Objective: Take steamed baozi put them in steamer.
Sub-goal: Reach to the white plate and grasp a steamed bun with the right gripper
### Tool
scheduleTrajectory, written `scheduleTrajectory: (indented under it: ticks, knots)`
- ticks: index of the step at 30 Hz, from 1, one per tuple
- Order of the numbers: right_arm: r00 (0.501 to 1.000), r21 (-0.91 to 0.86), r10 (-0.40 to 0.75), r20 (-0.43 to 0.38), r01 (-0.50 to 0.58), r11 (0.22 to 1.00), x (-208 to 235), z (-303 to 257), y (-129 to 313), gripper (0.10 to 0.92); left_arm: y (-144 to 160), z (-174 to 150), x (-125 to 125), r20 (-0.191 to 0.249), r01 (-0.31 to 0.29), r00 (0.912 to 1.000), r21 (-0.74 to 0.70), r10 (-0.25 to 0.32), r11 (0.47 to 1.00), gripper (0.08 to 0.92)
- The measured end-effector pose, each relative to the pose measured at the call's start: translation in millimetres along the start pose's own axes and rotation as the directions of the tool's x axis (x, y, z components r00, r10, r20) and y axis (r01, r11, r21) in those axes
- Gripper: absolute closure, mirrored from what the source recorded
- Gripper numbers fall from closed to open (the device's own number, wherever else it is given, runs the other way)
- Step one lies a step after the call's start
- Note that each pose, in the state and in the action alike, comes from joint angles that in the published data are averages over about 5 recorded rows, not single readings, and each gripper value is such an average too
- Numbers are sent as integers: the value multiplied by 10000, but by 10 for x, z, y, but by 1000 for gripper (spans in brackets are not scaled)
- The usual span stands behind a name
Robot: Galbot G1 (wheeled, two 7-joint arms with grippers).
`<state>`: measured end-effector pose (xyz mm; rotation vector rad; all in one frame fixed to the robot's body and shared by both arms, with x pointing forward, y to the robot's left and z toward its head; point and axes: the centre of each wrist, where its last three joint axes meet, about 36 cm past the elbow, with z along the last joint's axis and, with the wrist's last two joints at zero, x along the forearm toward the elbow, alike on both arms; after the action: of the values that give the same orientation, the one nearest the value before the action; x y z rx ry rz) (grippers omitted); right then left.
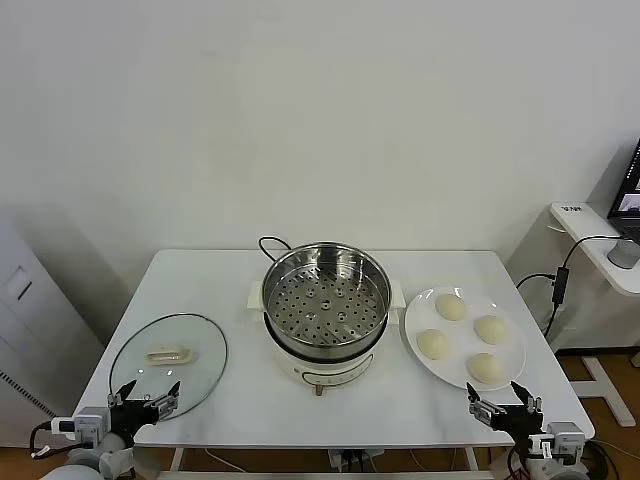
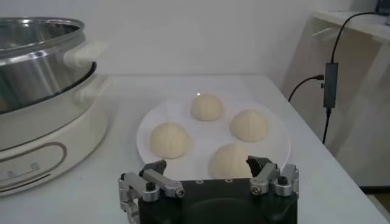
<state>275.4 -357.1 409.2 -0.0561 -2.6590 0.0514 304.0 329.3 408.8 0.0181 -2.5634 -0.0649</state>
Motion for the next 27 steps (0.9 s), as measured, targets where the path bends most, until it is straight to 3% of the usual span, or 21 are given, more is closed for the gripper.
scheduleTrajectory:
  ticks: [6,12,21,27]
  knots:
    - [9990,888,-14,448,-26,9960,-69,-63,-101,200,0,-5,4,16,1,10000,-3,-1,10000,177]
    - [9890,3353,28,1480,-528,9406,-270,-189,-282,200,7,-19,9,60,22,10000,-4,-22,10000,177]
    - [9564,7094,-231,2910,-1995,6760,-803,-557,-674,200,1,-51,-5,94,-29,10000,-119,30,9999,177]
    - [9606,8497,-997,2595,-1781,4963,-1191,-970,-946,200,-23,-73,-10,128,-135,9998,-235,138,9996,177]
